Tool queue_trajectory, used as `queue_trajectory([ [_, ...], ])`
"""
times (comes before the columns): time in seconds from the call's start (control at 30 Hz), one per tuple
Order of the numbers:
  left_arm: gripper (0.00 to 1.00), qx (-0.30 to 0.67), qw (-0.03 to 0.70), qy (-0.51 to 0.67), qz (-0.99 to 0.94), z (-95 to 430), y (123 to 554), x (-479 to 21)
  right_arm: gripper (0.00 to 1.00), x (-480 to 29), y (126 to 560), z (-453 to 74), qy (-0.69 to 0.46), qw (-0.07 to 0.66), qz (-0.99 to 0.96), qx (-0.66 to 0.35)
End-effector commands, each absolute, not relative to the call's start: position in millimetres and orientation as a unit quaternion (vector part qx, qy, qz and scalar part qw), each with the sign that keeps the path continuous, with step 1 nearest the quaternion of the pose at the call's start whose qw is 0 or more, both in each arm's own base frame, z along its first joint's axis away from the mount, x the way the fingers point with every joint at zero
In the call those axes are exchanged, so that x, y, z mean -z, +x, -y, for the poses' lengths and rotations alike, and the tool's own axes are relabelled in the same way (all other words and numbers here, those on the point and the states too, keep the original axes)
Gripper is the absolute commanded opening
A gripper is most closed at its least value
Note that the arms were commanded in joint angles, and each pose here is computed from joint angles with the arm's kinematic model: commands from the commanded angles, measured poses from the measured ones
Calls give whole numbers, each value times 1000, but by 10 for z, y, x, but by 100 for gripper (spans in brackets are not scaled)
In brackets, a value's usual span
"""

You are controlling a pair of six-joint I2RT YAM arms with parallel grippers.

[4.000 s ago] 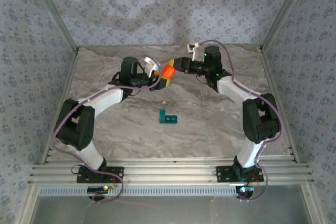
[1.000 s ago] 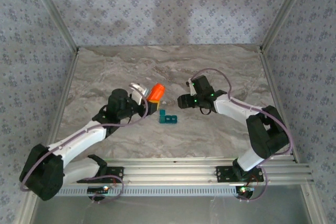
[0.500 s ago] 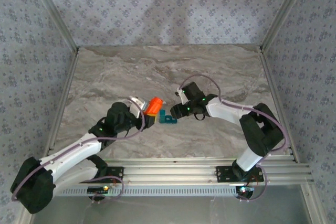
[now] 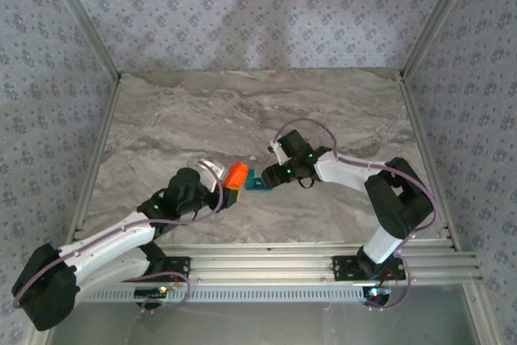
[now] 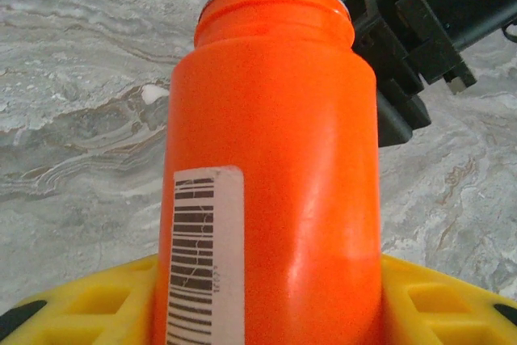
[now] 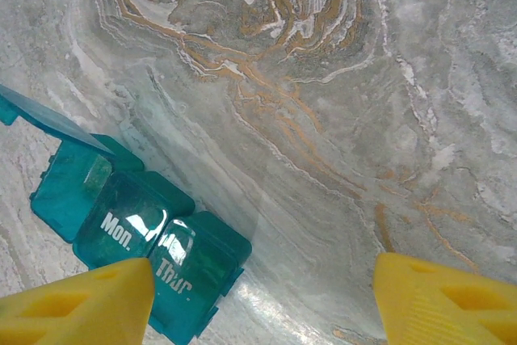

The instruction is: Sort the pills into containers

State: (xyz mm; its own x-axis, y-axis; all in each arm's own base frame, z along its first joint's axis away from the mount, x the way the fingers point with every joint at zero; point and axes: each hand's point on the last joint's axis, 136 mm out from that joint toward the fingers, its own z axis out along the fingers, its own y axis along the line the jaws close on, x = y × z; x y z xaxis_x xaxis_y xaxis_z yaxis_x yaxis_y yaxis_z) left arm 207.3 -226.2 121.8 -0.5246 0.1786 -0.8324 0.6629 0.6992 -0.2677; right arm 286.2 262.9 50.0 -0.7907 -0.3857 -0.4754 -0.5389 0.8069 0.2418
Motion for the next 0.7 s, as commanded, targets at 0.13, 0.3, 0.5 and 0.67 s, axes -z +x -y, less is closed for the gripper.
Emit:
queue_trajectory([
  [0.13,0,285,405,250,-832,2229,2009,-1126,73,-371,2779,-2639,-255,182,-931,-186],
  [0.3,0,280,392,254,-838,2230,1981,-1059,73,-357,2783,-2650,-254,180,-931,-189],
  [0.5,0,273,377,257,-847,2220,1958,-968,73,-326,2783,-2646,-251,175,-933,-189],
  [0.67,0,264,368,258,-853,2213,1964,-902,73,-325,2793,-2636,-248,175,-934,-190],
])
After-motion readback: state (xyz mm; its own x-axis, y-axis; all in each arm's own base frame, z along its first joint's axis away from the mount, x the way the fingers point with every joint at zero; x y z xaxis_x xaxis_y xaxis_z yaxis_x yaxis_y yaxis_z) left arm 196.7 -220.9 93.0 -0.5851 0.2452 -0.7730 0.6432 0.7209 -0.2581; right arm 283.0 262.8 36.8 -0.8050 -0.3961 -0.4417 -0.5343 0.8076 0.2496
